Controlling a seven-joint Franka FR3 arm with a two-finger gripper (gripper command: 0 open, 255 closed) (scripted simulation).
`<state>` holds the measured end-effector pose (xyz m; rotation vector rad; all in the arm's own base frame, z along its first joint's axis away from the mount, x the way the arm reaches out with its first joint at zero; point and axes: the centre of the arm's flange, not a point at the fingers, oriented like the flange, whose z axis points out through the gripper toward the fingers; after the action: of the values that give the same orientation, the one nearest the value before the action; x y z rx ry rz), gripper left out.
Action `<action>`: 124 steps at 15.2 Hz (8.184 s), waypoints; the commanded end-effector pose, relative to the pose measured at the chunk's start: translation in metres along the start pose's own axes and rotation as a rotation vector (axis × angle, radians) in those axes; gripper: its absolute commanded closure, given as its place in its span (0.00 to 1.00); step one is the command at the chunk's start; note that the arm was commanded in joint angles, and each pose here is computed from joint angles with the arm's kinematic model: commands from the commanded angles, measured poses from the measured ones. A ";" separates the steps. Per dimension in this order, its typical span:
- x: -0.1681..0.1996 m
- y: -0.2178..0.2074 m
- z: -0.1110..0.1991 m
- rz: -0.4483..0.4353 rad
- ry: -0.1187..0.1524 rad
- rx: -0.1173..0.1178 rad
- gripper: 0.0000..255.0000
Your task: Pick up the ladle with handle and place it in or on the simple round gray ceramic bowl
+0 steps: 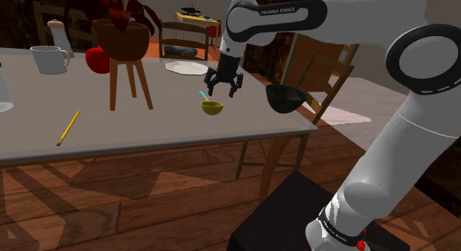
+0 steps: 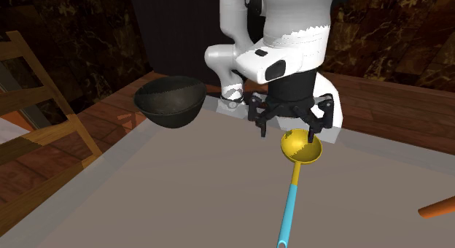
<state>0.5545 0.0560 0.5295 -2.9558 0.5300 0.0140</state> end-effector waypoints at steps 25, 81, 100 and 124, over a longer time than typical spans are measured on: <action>0.052 -0.020 0.058 0.108 -0.031 0.047 1.00; -0.035 0.192 -0.147 0.108 -0.031 0.047 1.00; -0.066 0.296 -0.104 0.108 -0.031 0.047 1.00; -0.064 0.301 -0.133 0.108 -0.031 0.047 0.00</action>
<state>0.3879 -0.2194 0.6223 -2.8729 0.6759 0.0564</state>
